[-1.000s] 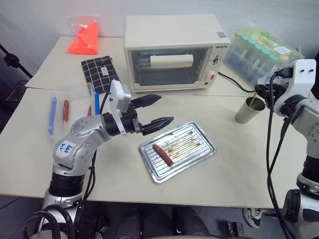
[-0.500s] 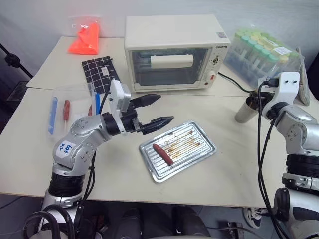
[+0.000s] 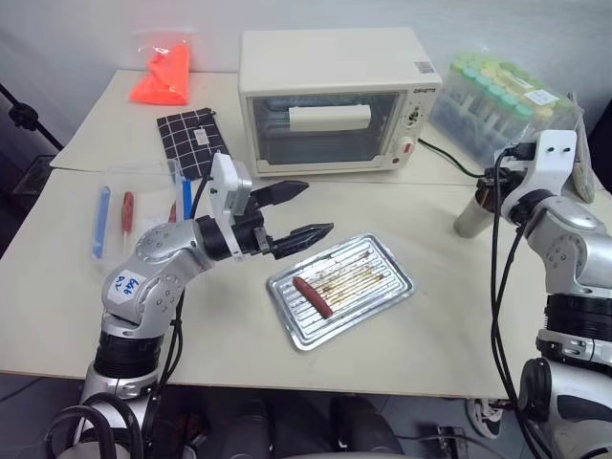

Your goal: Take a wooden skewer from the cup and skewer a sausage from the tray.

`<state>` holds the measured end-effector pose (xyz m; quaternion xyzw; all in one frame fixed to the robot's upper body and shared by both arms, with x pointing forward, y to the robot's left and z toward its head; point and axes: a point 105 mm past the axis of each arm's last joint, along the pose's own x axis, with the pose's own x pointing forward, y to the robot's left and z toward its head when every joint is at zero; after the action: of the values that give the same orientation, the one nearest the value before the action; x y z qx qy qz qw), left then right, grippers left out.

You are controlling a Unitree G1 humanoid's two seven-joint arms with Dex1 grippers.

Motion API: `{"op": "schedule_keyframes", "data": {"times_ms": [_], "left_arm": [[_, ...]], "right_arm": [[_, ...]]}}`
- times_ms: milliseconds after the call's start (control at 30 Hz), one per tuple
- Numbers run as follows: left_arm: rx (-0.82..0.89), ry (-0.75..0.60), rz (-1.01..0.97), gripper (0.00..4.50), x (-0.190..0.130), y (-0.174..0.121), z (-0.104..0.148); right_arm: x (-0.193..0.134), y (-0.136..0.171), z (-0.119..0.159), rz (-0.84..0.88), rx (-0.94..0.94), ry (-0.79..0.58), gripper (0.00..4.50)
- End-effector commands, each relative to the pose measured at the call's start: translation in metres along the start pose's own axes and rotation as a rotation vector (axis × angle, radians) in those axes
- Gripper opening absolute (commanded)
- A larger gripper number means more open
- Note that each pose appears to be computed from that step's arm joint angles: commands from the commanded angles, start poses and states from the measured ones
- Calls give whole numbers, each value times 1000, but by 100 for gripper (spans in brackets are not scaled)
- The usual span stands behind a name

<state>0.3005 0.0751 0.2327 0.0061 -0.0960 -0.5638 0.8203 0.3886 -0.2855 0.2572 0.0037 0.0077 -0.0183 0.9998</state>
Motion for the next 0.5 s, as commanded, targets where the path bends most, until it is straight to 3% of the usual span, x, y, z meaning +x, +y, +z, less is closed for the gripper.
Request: {"op": "schedule_keyframes", "data": {"times_ms": [33, 200, 333, 500], "left_arm": [[38, -24, -15, 450, 0, -3, 6], [52, -52, 7, 450, 0, -2, 9], [72, -81, 60, 450, 2, 5, 11], [73, -88, 118, 450, 13, 14, -1]], "right_arm": [[-33, -7, 82, -3, 47, -183, 7], [-45, 10, 102, 79, 428, -104, 7], [-33, 50, 75, 117, 773, -7, 7], [-34, 105, 35, 145, 920, 88, 7]]}}
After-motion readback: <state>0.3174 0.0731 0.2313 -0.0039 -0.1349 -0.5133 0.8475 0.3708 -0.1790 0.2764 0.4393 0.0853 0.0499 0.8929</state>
